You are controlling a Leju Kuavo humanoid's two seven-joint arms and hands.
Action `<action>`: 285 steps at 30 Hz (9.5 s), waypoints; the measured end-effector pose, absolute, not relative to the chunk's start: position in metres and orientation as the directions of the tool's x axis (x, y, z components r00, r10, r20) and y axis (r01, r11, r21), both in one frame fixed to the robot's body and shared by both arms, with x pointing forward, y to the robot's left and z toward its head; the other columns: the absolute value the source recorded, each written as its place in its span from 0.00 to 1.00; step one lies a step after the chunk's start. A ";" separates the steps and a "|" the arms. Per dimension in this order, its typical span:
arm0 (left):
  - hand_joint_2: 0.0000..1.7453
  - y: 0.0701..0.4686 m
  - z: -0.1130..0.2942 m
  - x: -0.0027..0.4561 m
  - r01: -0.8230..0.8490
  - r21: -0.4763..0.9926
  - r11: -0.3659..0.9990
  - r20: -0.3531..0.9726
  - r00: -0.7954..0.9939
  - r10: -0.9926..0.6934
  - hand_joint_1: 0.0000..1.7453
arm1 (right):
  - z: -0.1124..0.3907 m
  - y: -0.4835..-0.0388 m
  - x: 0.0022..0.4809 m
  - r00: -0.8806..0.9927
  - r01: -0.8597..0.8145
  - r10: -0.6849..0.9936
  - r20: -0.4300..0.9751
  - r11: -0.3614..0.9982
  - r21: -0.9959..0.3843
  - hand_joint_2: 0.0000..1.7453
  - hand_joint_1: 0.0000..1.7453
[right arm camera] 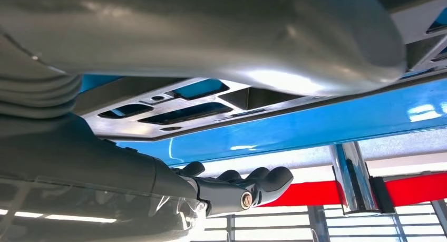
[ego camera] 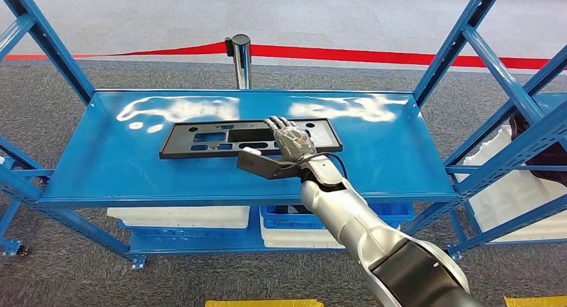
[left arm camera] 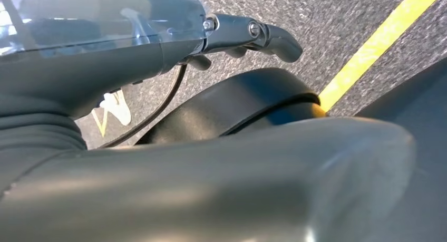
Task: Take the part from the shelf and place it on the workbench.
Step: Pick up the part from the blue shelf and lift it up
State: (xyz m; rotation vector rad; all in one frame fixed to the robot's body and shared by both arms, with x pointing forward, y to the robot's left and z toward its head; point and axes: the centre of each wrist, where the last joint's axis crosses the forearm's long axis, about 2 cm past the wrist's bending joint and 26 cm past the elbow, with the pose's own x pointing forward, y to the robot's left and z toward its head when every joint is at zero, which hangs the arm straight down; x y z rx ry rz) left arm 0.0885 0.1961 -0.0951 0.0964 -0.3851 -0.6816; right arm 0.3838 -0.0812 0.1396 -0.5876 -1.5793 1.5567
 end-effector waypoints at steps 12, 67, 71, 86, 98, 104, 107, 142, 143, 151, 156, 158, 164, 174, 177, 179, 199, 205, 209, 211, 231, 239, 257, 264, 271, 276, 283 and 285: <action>0.00 0.197 -0.095 0.089 0.592 0.210 0.778 0.317 0.711 -0.627 0.00 | 0.142 -0.076 0.383 -0.562 -0.210 0.795 0.230 0.132 -0.969 0.00 0.00; 0.00 0.197 -0.096 0.088 0.592 0.179 0.786 0.338 0.713 -0.615 0.00 | 0.130 -0.082 0.378 -0.535 -0.315 0.784 0.315 0.160 -0.935 1.00 0.22; 0.00 0.197 -0.096 0.088 0.590 0.175 0.789 0.344 0.714 -0.610 0.00 | 0.128 -0.084 0.377 -0.530 -0.316 0.787 0.315 0.162 -0.935 1.00 0.85; 0.00 0.197 -0.096 0.085 0.584 0.150 0.798 0.358 0.720 -0.594 0.00 | 0.123 -0.085 0.374 -0.529 -0.290 0.789 0.314 0.179 -0.940 1.00 0.56; 0.00 0.197 -0.096 0.084 0.582 0.147 0.800 0.361 0.721 -0.591 0.00 | 0.122 -0.087 0.374 -0.521 -0.262 0.795 0.311 0.198 -0.945 0.00 0.00; 0.00 0.196 -0.096 0.083 0.585 0.148 0.798 0.358 0.720 -0.594 0.00 | 0.123 -0.087 0.374 -0.533 -0.240 0.786 0.312 0.213 -0.947 0.00 0.00; 0.00 0.196 -0.096 0.083 0.587 0.149 0.795 0.358 0.718 -0.597 0.00 | 0.125 -0.086 0.374 -0.544 -0.226 0.780 0.310 0.221 -0.949 0.00 0.00; 0.00 0.196 -0.096 0.084 0.602 0.156 0.783 0.340 0.711 -0.615 0.00 | 0.134 -0.077 0.376 -0.560 -0.195 0.772 0.300 0.229 -0.954 0.00 0.00; 0.00 0.196 -0.096 0.084 0.602 0.156 0.783 0.340 0.711 -0.615 0.00 | 0.134 -0.077 0.376 -0.560 -0.195 0.772 0.300 0.229 -0.954 0.00 0.00; 0.00 0.196 -0.096 0.084 0.602 0.156 0.783 0.341 0.711 -0.615 0.00 | 0.135 -0.076 0.376 -0.561 -0.196 0.771 0.301 0.230 -0.953 0.00 0.00; 0.00 0.196 -0.096 0.084 0.602 0.156 0.783 0.344 0.710 -0.615 0.00 | 0.135 -0.076 0.376 -0.561 -0.196 0.771 0.302 0.230 -0.953 0.00 0.00; 0.00 0.196 -0.096 0.084 0.602 0.156 0.783 0.344 0.710 -0.615 0.00 | 0.135 -0.076 0.376 -0.562 -0.196 0.770 0.302 0.230 -0.953 0.00 0.00; 0.00 0.196 -0.096 0.084 0.603 0.156 0.783 0.344 0.710 -0.615 0.00 | 0.135 -0.076 0.376 -0.562 -0.196 0.770 0.302 0.230 -0.953 0.00 0.00; 0.00 0.196 -0.096 0.084 0.600 0.156 0.784 0.344 0.711 -0.613 0.00 | 0.135 -0.075 0.376 -0.562 -0.197 0.769 0.305 0.233 -0.952 0.00 0.00; 0.00 0.196 -0.096 0.084 0.599 0.156 0.785 0.345 0.712 -0.612 0.00 | 0.137 -0.073 0.376 -0.566 -0.193 0.766 0.306 0.237 -0.952 0.00 0.00; 0.00 0.196 -0.096 0.084 0.599 0.156 0.786 0.346 0.712 -0.611 0.00 | 0.138 -0.073 0.377 -0.568 -0.190 0.765 0.305 0.238 -0.952 0.00 0.00; 0.00 0.194 -0.096 0.084 0.595 0.154 0.789 0.349 0.714 -0.607 0.00 | 0.134 -0.075 0.375 -0.562 -0.196 0.766 0.311 0.242 -0.950 0.00 0.00; 0.00 0.193 -0.096 0.083 0.599 0.152 0.786 0.347 0.713 -0.610 0.00 | 0.134 -0.076 0.375 -0.564 -0.193 0.765 0.311 0.244 -0.950 0.00 0.00; 0.00 0.193 -0.096 0.083 0.601 0.153 0.784 0.346 0.711 -0.612 0.00 | 0.135 -0.075 0.375 -0.565 -0.188 0.764 0.311 0.248 -0.950 0.00 0.00; 0.00 0.193 -0.096 0.083 0.602 0.153 0.783 0.346 0.710 -0.613 0.00 | 0.134 -0.076 0.375 -0.565 -0.188 0.764 0.311 0.248 -0.950 0.00 0.00; 0.00 0.192 -0.096 0.081 0.602 0.157 0.783 0.328 0.716 -0.616 0.00 | 0.133 -0.077 0.375 -0.549 -0.174 0.781 0.297 0.240 -0.955 0.00 0.00; 0.00 0.193 -0.096 0.080 0.593 0.152 0.791 0.338 0.721 -0.606 0.00 | 0.132 -0.078 0.374 -0.541 -0.193 0.775 0.327 0.264 -0.945 1.00 0.00; 0.00 0.193 -0.097 0.079 0.590 0.144 0.794 0.342 0.723 -0.600 0.00 | 0.131 -0.078 0.374 -0.539 -0.226 0.767 0.348 0.266 -0.937 1.00 0.00; 0.00 0.193 -0.097 0.079 0.589 0.144 0.795 0.348 0.722 -0.598 0.00 | 0.130 -0.078 0.373 -0.540 -0.234 0.765 0.350 0.263 -0.936 1.00 0.00; 0.00 0.193 -0.097 0.079 0.587 0.143 0.797 0.351 0.722 -0.596 0.00 | 0.129 -0.078 0.373 -0.538 -0.238 0.767 0.351 0.261 -0.936 1.00 0.00; 0.00 0.194 -0.097 0.079 0.577 0.138 0.805 0.358 0.729 -0.584 0.00 | 0.128 -0.078 0.372 -0.528 -0.248 0.773 0.352 0.256 -0.934 1.00 0.07; 0.00 0.194 -0.097 0.077 0.568 0.126 0.813 0.370 0.734 -0.570 0.00 | 0.126 -0.079 0.371 -0.516 -0.259 0.780 0.354 0.251 -0.933 1.00 0.82; 0.00 0.194 -0.097 0.077 0.566 0.124 0.815 0.371 0.735 -0.567 0.00 | 0.125 -0.079 0.371 -0.514 -0.260 0.781 0.353 0.250 -0.933 1.00 0.96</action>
